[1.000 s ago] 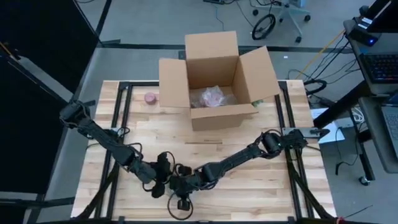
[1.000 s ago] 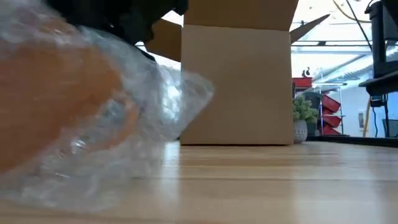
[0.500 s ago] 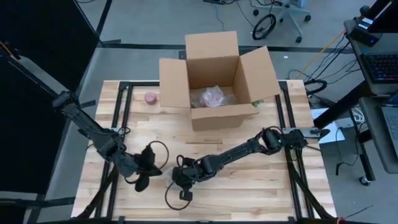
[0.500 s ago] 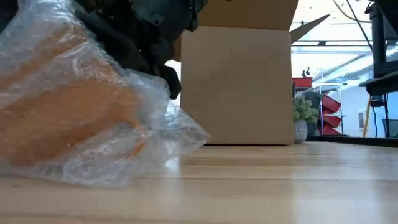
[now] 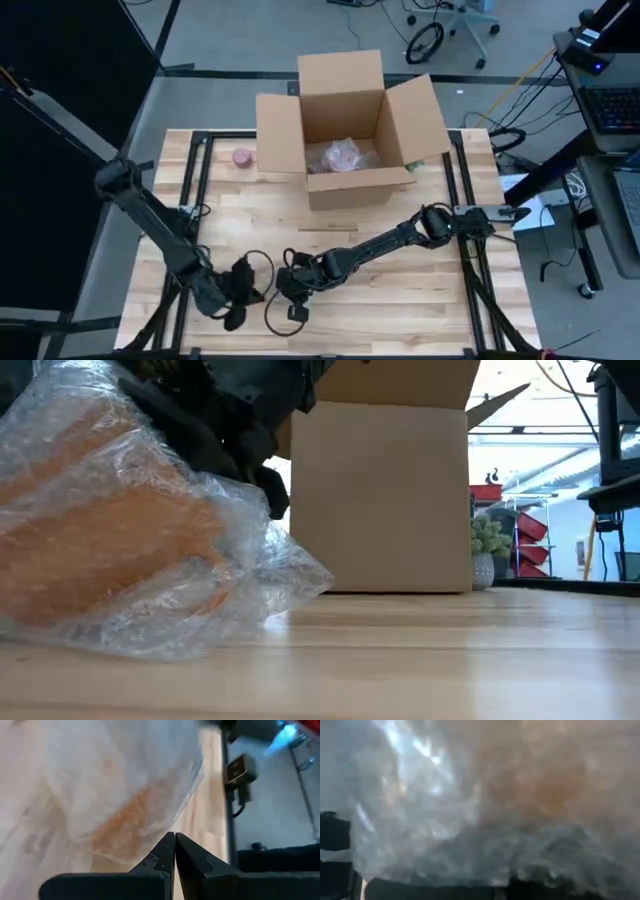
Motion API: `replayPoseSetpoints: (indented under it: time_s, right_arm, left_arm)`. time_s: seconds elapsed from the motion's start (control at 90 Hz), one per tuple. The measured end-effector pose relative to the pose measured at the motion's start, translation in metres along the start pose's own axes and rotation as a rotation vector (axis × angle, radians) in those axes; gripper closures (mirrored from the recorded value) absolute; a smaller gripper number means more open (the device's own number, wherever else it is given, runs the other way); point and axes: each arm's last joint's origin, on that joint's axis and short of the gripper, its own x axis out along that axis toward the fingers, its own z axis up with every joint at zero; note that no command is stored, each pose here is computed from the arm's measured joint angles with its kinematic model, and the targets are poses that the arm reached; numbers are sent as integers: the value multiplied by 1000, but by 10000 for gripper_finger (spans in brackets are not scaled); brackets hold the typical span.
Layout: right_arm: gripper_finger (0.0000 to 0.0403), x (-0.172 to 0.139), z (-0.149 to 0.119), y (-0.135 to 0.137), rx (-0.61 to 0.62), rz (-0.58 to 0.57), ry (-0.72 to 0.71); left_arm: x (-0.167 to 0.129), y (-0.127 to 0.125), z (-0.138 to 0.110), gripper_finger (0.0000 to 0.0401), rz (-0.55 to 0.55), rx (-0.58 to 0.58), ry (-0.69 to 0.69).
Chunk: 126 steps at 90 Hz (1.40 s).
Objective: Wrap mug
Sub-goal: Wrap the orange cup with the bubble wrap
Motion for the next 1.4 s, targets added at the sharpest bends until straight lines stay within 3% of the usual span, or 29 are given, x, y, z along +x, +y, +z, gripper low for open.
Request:
replayPoseSetpoints:
  time_s: [0.233,0.489,0.678,0.844,1.178,1.4]
  right_arm:
    - [403,-9,1,1,-43,-18,68]
    - [403,-13,7,4,-48,18,63]
    - [403,-14,8,3,-39,46,75]
    - [390,-14,11,-3,49,56,80]
    - [276,-33,20,-5,113,159,106]
    - [264,-43,27,-6,114,166,69]
  left_arm:
    - [37,2,-16,401,53,20,-23]
    - [63,16,-7,401,73,99,-41]
    - [77,23,-1,401,-9,131,15]
    - [75,21,-2,401,-60,110,73]
    - [45,5,-5,401,-123,68,141]
    - [13,0,-5,401,-113,74,169]
